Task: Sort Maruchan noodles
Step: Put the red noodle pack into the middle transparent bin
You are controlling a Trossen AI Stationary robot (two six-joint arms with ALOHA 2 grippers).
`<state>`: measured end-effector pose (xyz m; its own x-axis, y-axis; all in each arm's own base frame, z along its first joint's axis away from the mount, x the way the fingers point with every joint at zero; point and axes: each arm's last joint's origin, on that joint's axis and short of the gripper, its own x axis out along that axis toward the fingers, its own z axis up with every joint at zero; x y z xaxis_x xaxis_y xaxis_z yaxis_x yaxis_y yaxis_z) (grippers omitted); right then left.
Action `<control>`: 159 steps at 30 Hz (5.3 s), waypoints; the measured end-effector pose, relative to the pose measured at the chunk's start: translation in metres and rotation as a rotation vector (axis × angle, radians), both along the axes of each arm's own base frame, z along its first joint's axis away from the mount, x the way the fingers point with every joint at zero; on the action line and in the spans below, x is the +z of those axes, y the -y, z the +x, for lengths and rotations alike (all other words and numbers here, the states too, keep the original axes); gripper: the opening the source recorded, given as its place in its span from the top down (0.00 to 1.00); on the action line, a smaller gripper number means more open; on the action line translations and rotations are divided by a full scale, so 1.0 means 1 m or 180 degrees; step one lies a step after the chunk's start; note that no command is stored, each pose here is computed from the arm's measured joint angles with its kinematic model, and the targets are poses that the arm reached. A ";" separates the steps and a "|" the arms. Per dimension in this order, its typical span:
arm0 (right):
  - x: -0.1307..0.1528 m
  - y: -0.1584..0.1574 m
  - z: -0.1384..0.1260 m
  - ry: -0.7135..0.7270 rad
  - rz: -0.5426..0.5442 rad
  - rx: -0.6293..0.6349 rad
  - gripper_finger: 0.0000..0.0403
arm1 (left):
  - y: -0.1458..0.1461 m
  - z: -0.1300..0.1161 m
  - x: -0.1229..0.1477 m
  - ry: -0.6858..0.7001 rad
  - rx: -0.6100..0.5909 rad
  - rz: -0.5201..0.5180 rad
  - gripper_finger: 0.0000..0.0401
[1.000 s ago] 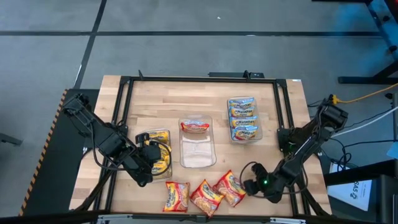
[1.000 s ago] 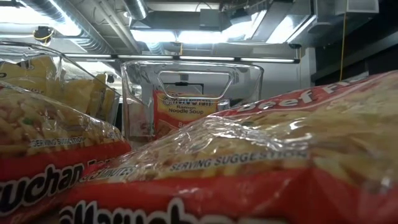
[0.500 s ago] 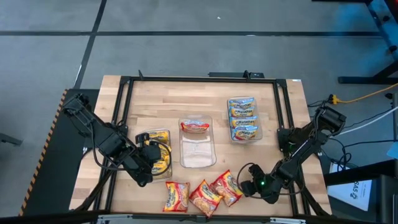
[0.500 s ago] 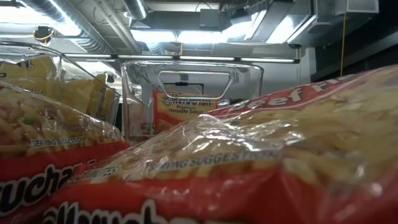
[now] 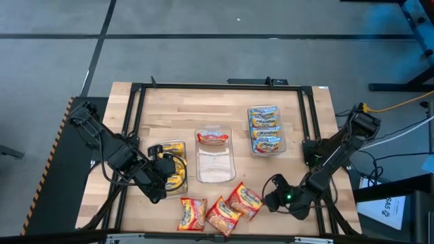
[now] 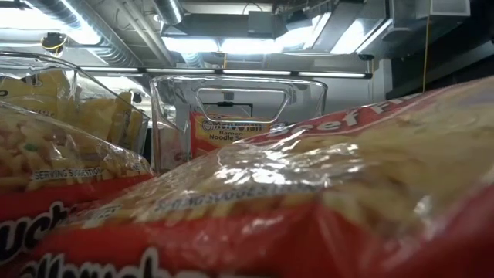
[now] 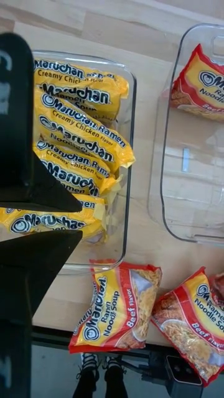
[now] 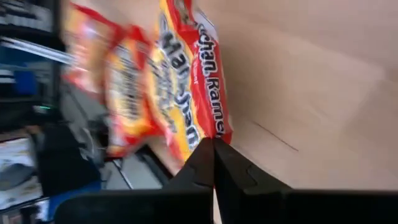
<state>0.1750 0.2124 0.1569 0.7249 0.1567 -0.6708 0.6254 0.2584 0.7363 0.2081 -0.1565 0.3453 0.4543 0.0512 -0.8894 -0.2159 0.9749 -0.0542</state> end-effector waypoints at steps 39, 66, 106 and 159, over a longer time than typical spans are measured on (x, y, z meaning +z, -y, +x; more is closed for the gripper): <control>0.133 0.150 0.054 0.2087 -0.1716 0.0214 1.00 | -0.001 0.001 0.000 0.0061 0.0037 0.0078 0.87; 0.087 0.195 0.146 0.2268 -0.1597 0.0925 1.00 | -0.001 0.000 0.000 0.0056 0.0038 0.0086 0.87; 0.107 0.204 0.173 0.1878 -0.2035 0.1049 1.00 | -0.001 0.000 0.000 0.0062 0.0041 0.0078 0.87; 0.067 0.209 0.175 0.0898 -0.2208 0.0983 1.00 | -0.001 0.001 0.000 0.0095 0.0078 0.0102 0.87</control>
<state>0.3502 0.0038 0.2244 0.8734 -0.0072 -0.4869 0.2658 0.8449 0.4643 0.2088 -0.1554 0.3457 0.4789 0.0908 -0.8732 -0.2385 0.9707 -0.0298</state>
